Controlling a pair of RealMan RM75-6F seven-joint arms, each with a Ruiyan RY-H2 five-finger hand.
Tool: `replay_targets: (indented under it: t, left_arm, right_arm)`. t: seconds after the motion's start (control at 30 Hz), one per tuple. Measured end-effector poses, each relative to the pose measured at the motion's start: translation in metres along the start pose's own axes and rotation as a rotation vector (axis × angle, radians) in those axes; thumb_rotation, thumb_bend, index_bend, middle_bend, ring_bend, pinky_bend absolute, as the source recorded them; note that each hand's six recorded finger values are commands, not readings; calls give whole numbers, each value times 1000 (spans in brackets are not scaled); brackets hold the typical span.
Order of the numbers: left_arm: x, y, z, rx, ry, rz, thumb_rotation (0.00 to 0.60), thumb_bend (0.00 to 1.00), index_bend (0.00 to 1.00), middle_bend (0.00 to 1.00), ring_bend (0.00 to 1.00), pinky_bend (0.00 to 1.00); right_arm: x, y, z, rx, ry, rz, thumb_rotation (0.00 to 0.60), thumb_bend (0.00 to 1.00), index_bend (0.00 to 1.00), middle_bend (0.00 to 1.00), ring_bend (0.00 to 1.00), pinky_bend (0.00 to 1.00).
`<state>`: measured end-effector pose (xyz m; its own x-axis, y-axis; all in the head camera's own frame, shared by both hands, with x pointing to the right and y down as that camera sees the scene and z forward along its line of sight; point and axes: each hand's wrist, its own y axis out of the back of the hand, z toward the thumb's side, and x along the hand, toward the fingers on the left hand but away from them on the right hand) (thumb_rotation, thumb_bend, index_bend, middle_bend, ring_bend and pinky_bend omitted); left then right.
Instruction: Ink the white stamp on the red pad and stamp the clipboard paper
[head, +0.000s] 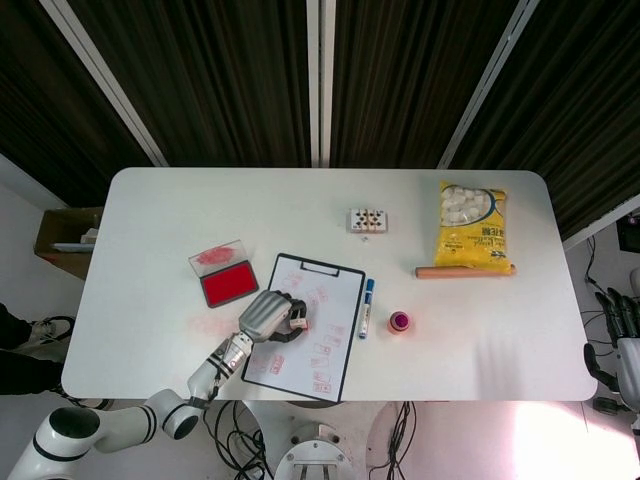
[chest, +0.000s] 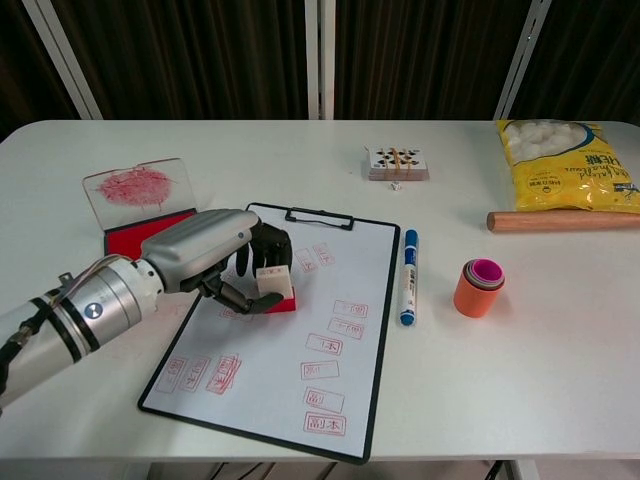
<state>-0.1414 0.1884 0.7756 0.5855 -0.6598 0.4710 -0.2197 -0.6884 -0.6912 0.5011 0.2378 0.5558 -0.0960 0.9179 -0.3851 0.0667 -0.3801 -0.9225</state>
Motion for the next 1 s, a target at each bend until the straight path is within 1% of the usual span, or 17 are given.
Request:
replay_targets:
  t: [0.2,0.3,0.4,0.5,0.6,0.67,0.83,1.0]
  left_arm:
    - [0,13,6,-14,-23,22,600,462,715,735,518,531]
    - [0,24,8,-28,-31,44,600,462,715,735,519,533]
    - [-3,39,10,-50,-36,73,600,463,715,735,520,534]
    - [-10,58,8,-63,-36,110,600,463,715,735,520,534]
    - [-23,78,-5,-47,-17,148,600,462,714,734,520,534]
    - [-37,88,-20,-18,15,161,600,458,711,733,520,534]
    - [-73,92,-60,26,115,163,600,455,709,730,520,534]
    - [-103,91,-100,30,220,175,600,454,708,730,520,534]
  right_arm:
    - [1,0,3,-22,10,8,600,400,0,0,0,0]
    - [0,2,5,-25,19,6,600,399,0,0,0,0]
    - [0,3,6,-24,23,2,600,399,0,0,0,0]
    - [0,5,7,-26,24,-1,600,399,0,0,0,0]
    - [0,5,8,-25,24,-3,600,400,0,0,0,0]
    - [-1,4,7,-22,22,0,600,400,0,0,0,0]
    - [-2,-1,10,-24,26,12,600,400,0,0,0,0]
    - [-2,-2,10,-16,24,15,600,400,0,0,0,0]
